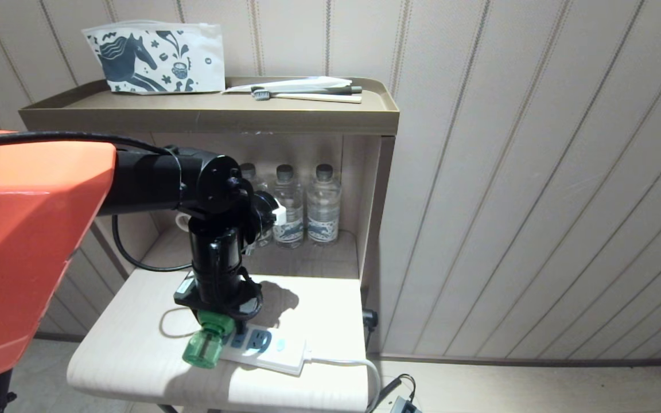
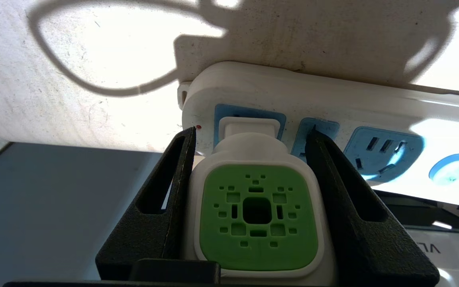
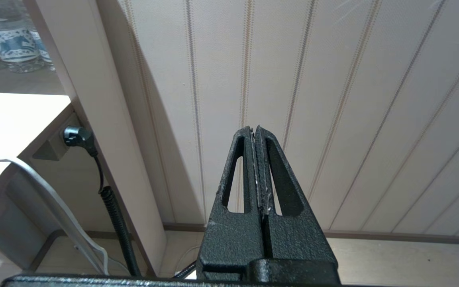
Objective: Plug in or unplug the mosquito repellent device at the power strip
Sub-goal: Insert the plug into the socket
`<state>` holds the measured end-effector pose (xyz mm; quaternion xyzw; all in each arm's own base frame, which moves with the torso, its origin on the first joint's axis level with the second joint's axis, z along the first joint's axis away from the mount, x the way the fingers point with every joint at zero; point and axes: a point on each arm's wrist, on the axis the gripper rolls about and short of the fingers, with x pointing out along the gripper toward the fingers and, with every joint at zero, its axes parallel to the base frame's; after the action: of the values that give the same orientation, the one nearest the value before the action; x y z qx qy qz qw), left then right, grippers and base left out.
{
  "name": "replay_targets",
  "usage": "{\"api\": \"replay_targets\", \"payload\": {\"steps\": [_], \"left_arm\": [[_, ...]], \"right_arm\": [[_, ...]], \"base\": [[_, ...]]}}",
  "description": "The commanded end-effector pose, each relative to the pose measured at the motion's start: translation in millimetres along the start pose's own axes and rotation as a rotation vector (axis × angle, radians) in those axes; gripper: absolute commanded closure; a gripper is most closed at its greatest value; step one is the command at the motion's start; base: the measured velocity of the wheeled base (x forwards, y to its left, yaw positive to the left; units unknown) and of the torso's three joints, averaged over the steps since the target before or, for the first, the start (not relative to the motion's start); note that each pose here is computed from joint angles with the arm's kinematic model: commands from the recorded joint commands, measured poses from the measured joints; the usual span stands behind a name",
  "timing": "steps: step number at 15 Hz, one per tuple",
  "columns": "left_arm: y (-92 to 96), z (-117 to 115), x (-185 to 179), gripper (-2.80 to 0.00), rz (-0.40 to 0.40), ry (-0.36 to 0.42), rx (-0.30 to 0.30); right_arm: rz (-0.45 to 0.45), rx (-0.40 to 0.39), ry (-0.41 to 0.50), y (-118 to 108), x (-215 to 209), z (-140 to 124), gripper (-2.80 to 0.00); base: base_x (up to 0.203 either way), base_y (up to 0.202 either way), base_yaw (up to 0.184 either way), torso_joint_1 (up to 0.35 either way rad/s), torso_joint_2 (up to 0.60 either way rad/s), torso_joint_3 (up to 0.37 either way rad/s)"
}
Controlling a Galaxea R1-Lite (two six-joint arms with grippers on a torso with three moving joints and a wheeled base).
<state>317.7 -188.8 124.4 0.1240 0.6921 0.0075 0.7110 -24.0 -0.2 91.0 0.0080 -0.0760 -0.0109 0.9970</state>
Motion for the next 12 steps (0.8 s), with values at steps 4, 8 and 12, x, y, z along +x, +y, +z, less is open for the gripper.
{"api": "replay_targets", "payload": {"steps": [4, 8, 12], "left_arm": [[0.5, 5, 7, 0.00, -0.015, -0.004, -0.015], [-3.2, 9, 13, 0.00, -0.080, -0.011, -0.028], [-3.0, 9, 10, 0.00, -0.109, -0.018, -0.054]], "right_arm": [[0.000, 0.000, 0.000, 0, 0, 0, 0.00], [0.000, 0.000, 0.000, 0, 0, 0, 0.00], [0.000, 0.000, 0.000, 0, 0, 0, 0.00]], "base": [[0.000, 0.000, 0.000, 0.000, 0.00, 0.000], [0.000, 0.000, 0.000, 0.000, 0.00, 0.000], [0.000, 0.000, 0.000, 0.000, 0.00, 0.000]]}}
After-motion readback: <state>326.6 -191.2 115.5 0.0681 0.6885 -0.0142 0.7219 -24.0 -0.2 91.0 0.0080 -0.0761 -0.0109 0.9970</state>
